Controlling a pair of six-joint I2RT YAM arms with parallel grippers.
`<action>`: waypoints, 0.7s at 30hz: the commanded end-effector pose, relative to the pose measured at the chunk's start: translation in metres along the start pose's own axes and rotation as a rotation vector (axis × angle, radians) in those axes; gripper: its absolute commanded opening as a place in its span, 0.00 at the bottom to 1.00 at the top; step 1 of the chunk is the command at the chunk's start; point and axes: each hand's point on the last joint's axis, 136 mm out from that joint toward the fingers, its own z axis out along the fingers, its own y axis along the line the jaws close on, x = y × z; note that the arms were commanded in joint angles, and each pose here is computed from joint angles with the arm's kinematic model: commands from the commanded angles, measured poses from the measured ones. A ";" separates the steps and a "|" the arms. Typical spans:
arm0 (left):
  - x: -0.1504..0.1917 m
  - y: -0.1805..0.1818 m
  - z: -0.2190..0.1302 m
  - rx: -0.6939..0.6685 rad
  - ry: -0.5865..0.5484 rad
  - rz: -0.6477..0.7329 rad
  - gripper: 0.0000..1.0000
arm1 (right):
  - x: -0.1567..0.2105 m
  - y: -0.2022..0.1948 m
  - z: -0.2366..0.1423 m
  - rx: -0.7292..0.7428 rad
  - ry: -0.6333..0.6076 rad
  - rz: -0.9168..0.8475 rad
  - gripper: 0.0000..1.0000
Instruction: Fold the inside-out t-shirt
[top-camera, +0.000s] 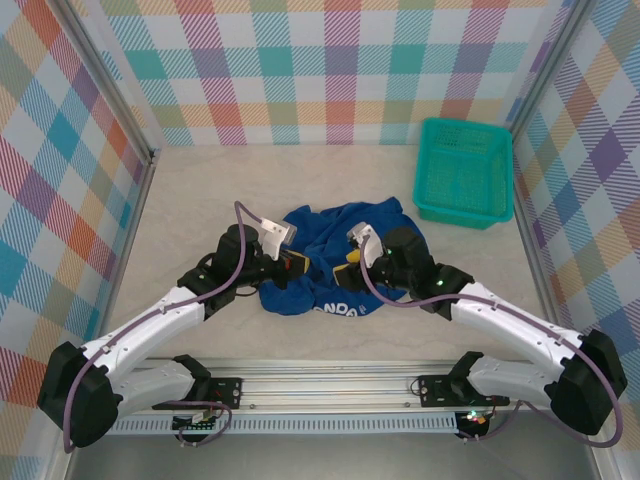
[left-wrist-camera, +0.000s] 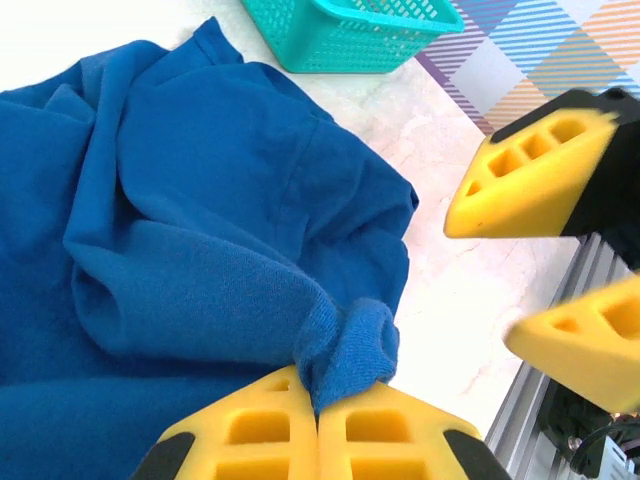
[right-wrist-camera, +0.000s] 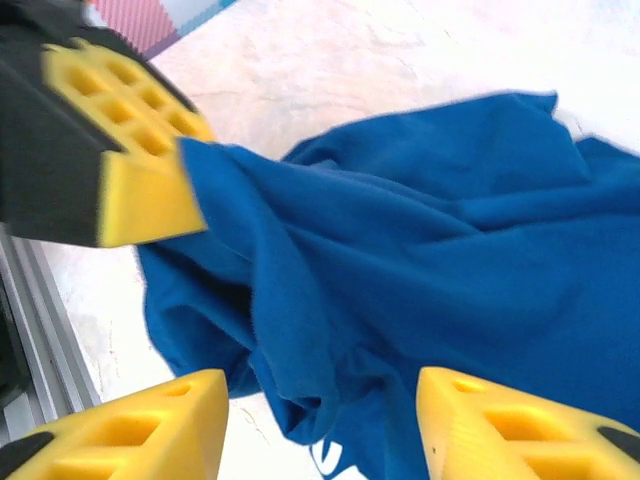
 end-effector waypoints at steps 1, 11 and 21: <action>-0.010 -0.011 -0.002 0.042 -0.014 0.049 0.00 | -0.017 0.015 -0.001 -0.041 -0.015 -0.166 0.57; -0.010 -0.014 -0.005 0.051 -0.006 0.044 0.00 | -0.004 0.003 0.062 0.033 0.062 -0.204 0.58; -0.001 0.075 -0.024 -0.494 0.019 -0.036 0.28 | -0.043 0.038 0.023 -0.453 -0.074 0.199 0.00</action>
